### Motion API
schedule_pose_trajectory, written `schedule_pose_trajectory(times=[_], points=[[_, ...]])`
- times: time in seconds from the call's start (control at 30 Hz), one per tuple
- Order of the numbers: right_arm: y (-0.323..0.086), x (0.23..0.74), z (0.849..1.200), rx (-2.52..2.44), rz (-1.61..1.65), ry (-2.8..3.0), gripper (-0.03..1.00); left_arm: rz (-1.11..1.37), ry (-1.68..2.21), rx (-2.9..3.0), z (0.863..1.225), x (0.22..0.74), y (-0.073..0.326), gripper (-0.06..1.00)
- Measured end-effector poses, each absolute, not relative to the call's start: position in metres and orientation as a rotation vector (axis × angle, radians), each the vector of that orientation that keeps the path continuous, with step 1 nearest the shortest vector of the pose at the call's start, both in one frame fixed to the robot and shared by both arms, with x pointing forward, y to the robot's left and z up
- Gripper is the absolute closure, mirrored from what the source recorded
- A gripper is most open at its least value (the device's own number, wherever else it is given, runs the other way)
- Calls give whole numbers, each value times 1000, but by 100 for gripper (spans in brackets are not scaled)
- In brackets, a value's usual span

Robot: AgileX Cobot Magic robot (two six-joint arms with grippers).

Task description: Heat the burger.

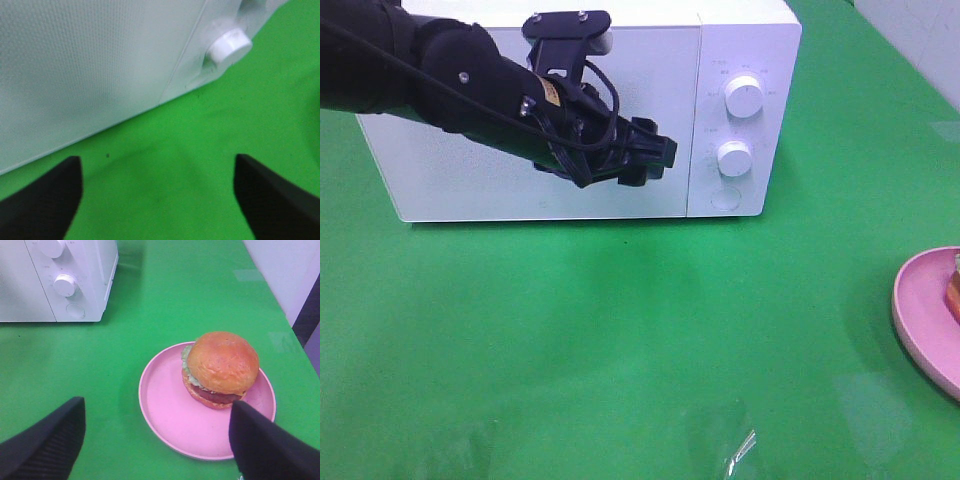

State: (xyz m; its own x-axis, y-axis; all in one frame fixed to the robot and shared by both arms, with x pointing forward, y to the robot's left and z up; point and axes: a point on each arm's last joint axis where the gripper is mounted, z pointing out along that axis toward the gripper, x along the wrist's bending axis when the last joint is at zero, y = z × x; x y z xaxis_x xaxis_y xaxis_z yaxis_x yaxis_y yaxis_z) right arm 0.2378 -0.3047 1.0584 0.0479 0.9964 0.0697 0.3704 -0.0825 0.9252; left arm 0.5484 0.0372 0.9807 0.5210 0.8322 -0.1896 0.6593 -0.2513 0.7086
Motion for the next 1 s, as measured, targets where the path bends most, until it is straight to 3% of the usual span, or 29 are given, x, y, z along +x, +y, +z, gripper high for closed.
schedule_pose_trajectory(times=[0.03, 0.07, 0.13, 0.43, 0.83, 1.0], points=[[-305, 238, 1058, 1562, 1036, 1420, 21, 232, 1270, 2041, 981, 542, 40, 6], [-305, 238, 1058, 1562, 1036, 1420, 21, 176, 1320, 2108, 981, 534, 45, -1], [-305, 238, 1058, 1562, 1036, 1420, 21, 127, 1355, 2171, 983, 527, 49, -3], [-305, 238, 1058, 1562, 1036, 1420, 21, -16, 1427, 2391, 1002, 497, 69, -4], [-305, 238, 1058, 1562, 1036, 1420, 21, -19, 1465, 2458, 1021, 490, 92, -4], [-305, 238, 1058, 1562, 1036, 1420, 21, -9, 1612, 2395, 1030, 507, 132, -4]])
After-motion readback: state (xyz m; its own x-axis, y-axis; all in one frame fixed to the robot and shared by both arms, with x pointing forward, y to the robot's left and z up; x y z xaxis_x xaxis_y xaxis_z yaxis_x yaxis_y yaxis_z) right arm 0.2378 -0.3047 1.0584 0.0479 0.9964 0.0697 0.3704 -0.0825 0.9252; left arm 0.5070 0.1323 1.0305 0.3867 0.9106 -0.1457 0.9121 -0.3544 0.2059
